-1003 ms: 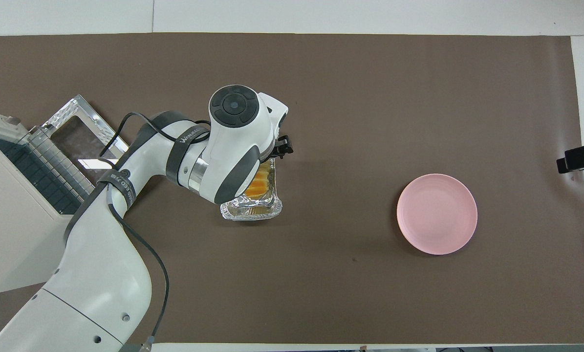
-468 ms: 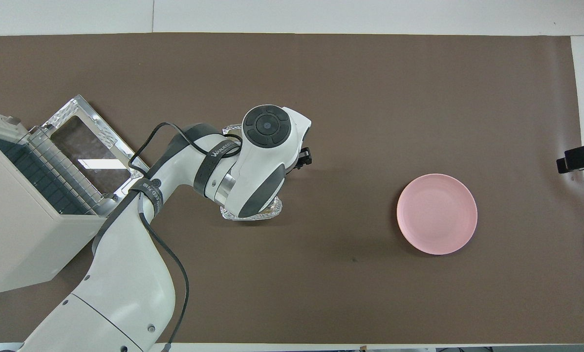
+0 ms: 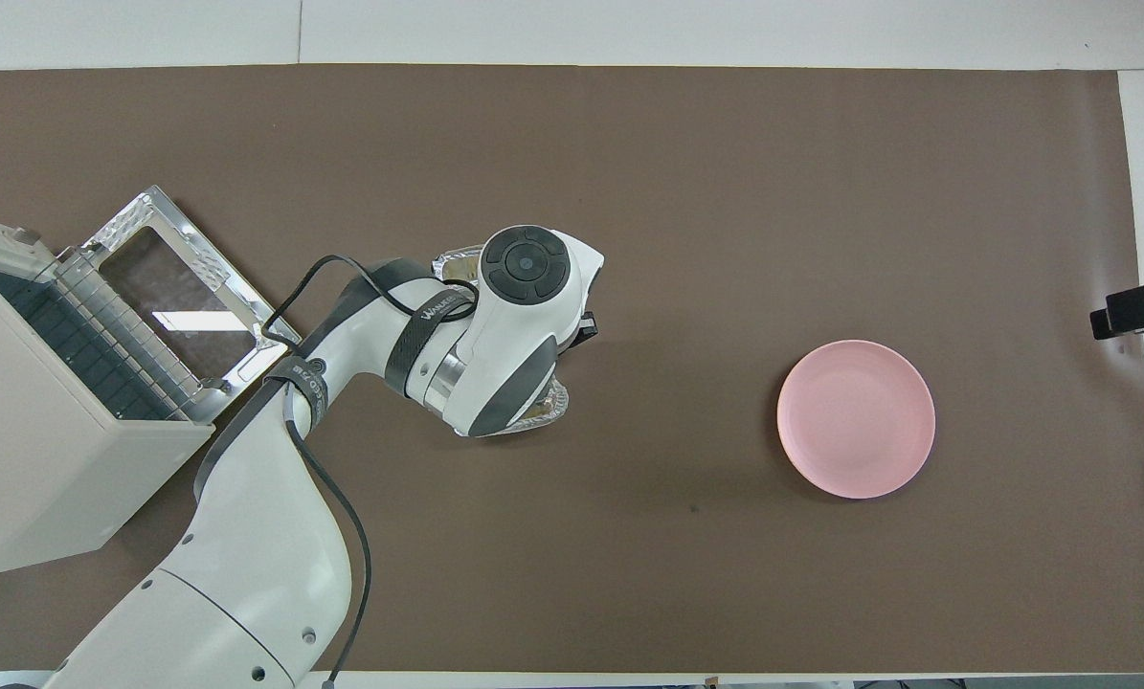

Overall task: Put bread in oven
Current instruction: 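Carry the foil tray into the open oven and lower it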

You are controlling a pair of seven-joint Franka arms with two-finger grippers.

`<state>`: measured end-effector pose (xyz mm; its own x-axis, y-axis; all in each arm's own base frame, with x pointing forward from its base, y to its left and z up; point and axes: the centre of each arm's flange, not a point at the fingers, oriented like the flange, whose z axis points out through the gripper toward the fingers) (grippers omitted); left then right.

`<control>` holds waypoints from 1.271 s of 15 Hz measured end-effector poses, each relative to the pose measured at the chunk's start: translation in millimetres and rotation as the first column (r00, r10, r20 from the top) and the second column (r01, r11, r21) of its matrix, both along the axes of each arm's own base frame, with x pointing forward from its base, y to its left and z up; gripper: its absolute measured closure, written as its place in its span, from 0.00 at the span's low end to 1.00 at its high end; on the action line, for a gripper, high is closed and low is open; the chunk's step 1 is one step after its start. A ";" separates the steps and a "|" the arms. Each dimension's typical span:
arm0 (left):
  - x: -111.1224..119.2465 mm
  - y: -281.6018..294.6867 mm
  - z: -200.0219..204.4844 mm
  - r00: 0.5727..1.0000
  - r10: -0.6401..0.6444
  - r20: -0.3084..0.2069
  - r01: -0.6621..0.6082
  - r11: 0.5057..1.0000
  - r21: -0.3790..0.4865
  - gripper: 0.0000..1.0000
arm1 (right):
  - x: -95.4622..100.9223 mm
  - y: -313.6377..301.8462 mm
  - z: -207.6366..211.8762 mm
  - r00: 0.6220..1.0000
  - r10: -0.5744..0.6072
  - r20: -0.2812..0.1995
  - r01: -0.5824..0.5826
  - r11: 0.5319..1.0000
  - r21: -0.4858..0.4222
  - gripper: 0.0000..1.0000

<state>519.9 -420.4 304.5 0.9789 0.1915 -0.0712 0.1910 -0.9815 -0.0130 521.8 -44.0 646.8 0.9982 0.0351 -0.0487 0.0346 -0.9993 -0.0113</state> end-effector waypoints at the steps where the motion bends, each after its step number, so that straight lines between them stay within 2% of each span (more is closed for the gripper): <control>1: 3.7 3.8 1.3 1.000 0.012 0.001 -0.012 1.000 0.004 0.98 | 0.0 0.0 0.0 1.000 0.000 0.000 0.000 1.000 0.000 0.00; 3: 24.1 24.2 11.7 0.998 0.063 0.007 -0.063 0.998 0.026 0.98 | 0.0 0.0 0.0 1.000 0.000 0.000 0.000 1.000 0.000 0.00; 6: 81.2 93.5 41.4 0.980 0.193 0.041 -0.195 0.979 0.061 0.98 | 0.0 0.0 0.0 1.000 0.000 0.000 0.000 1.000 0.000 0.00; 8: 116.7 153.5 59.5 0.955 0.290 0.062 -0.294 0.954 0.059 0.98 | 0.0 0.0 0.0 1.000 0.000 0.000 0.000 1.000 0.000 0.00; 11: 149.8 251.7 88.9 0.903 0.424 0.072 -0.428 0.902 0.056 0.98 | 0.0 0.0 0.0 1.000 0.000 0.000 0.000 1.000 0.000 0.00; 13: 156.9 315.8 108.0 0.878 0.474 0.066 -0.477 0.877 0.058 0.98 | 0.0 0.0 0.0 1.000 0.000 0.000 0.000 1.000 0.000 0.00; 15: 156.2 357.2 114.6 0.885 0.463 0.040 -0.465 0.882 0.071 0.98 | 0.0 0.0 0.0 1.000 0.000 0.000 0.000 1.000 0.000 0.00; 17: 150.5 382.2 108.9 0.895 0.446 -0.001 -0.444 0.891 0.090 0.98 | 0.0 0.0 0.0 1.000 0.000 0.000 0.000 1.000 0.000 0.00; 19: 145.6 391.7 104.2 0.891 0.454 -0.019 -0.450 0.887 0.099 0.98 | 0.0 0.0 0.0 1.000 0.000 0.000 0.000 1.000 0.000 0.00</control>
